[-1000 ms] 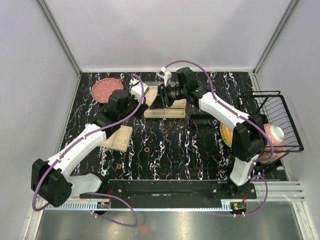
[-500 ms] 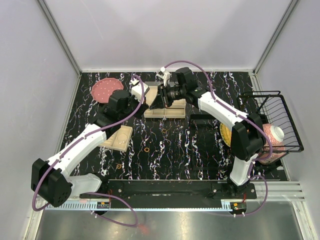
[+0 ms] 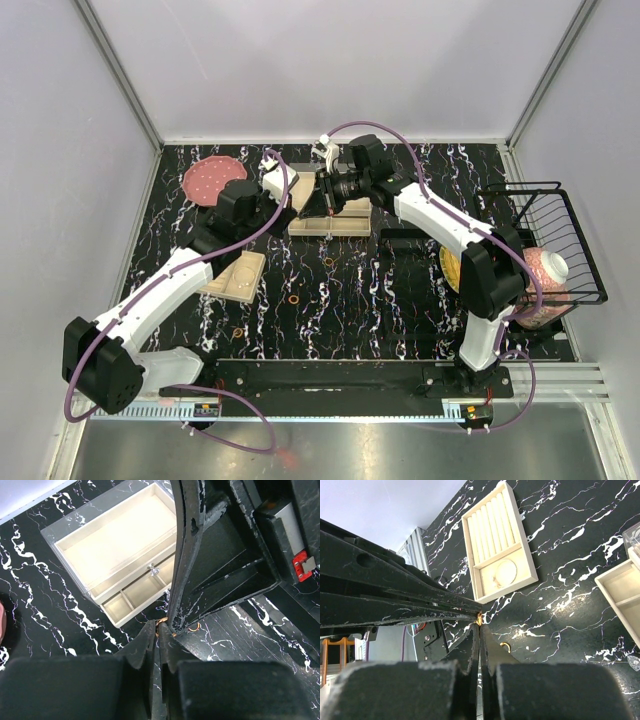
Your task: Organize the mixed jewelry
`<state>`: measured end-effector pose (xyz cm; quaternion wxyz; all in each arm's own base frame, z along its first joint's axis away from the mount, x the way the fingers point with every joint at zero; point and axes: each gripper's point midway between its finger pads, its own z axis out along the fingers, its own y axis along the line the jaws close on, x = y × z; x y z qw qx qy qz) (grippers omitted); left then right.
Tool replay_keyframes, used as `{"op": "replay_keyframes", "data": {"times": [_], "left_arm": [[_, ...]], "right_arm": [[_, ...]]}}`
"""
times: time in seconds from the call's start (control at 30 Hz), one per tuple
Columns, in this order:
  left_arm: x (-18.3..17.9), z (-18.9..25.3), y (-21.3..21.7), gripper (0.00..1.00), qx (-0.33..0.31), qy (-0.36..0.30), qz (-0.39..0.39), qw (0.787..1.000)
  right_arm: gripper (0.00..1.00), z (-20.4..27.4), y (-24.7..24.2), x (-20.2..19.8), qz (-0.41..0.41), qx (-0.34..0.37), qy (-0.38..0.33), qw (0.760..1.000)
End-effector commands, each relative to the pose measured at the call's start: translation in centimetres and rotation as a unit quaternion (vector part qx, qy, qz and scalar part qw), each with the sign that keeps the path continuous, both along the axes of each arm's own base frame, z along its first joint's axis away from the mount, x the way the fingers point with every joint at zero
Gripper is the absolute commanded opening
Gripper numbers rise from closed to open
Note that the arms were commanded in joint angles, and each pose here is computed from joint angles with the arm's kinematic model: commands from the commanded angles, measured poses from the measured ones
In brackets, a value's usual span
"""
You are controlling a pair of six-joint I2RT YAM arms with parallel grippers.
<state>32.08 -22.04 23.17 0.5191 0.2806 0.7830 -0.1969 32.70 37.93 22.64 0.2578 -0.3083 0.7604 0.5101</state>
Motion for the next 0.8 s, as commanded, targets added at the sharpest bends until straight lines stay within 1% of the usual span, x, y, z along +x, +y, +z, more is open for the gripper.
{"op": "replay_keyframes", "data": {"times": [0.0, 0.03, 0.07, 0.17, 0.2, 0.3, 0.33, 0.37, 0.43, 0.47, 0.53, 0.57, 0.63, 0.7, 0.77], "left_arm": [[-0.4, 3.0, -0.7, 0.11, -0.031, -0.042, -0.02, 0.998], [-0.6, 3.3, -0.7, 0.13, -0.032, -0.044, -0.027, 0.998], [-0.9, 3.9, -0.9, 0.19, -0.036, -0.048, -0.036, 0.998], [-1.8, 5.2, -1.0, 0.27, -0.043, -0.052, -0.063, 0.996], [-2.1, 5.4, -0.9, 0.36, -0.045, -0.049, -0.069, 0.995], [-3.0, 6.7, -1.1, 0.46, -0.062, -0.045, -0.1, 0.992], [-3.2, 7.0, -1.1, 0.47, -0.068, -0.043, -0.107, 0.991], [-3.9, 7.4, -1.4, 0.48, -0.078, -0.04, -0.132, 0.987], [-3.6, 7.5, -0.6, 0.5, -0.094, -0.025, -0.135, 0.986], [-4.3, 7.8, -0.9, 0.51, -0.109, -0.017, -0.164, 0.98], [-4.1, 7.6, -0.3, 0.52, -0.124, 0.006, -0.172, 0.977], [-4.6, 8.1, -0.6, 0.52, -0.134, 0.012, -0.197, 0.971], [-4.7, 7.9, -0.9, 0.52, -0.14, 0.025, -0.214, 0.967], [-5.2, 8.0, -1.5, 0.52, -0.161, 0.051, -0.232, 0.958], [-5.9, 8.3, -1.9, 0.52, -0.174, 0.063, -0.257, 0.948]], "right_arm": [[0.0, 2.2, 0.5, -0.4, 0.017, 0.021, -0.042, 0.999], [0.0, 2.1, 0.4, -0.5, 0.017, 0.018, -0.043, 0.999], [0.0, 2.1, 0.2, -0.6, 0.016, 0.016, -0.046, 0.999], [0.0, 2.7, -0.4, -1.0, 0.016, 0.012, -0.062, 0.998], [0.0, 3.2, -0.6, -1.2, 0.018, 0.013, -0.069, 0.997], [0.0, 3.7, -1.1, -2.0, 0.026, 0.013, -0.085, 0.996], [0.0, 3.5, -1.3, -2.3, 0.028, 0.01, -0.085, 0.996], [0.0, 3.5, -1.5, -2.5, 0.032, 0.01, -0.088, 0.996], [0.0, 4.0, -1.8, -3.3, 0.044, 0.015, -0.094, 0.994], [0.0, 4.2, -1.9, -3.6, 0.049, 0.018, -0.096, 0.994], [0.0, 5.1, -2.1, -4.5, 0.065, 0.03, -0.103, 0.992], [0.0, 5.5, -2.2, -4.8, 0.07, 0.034, -0.105, 0.991], [0.0, 6.4, -2.3, -5.4, 0.08, 0.044, -0.11, 0.99], [0.0, 7.1, -2.4, -6.0, 0.089, 0.052, -0.114, 0.988], [0.0, 7.3, -2.4, -6.1, 0.091, 0.054, -0.114, 0.988]]}}
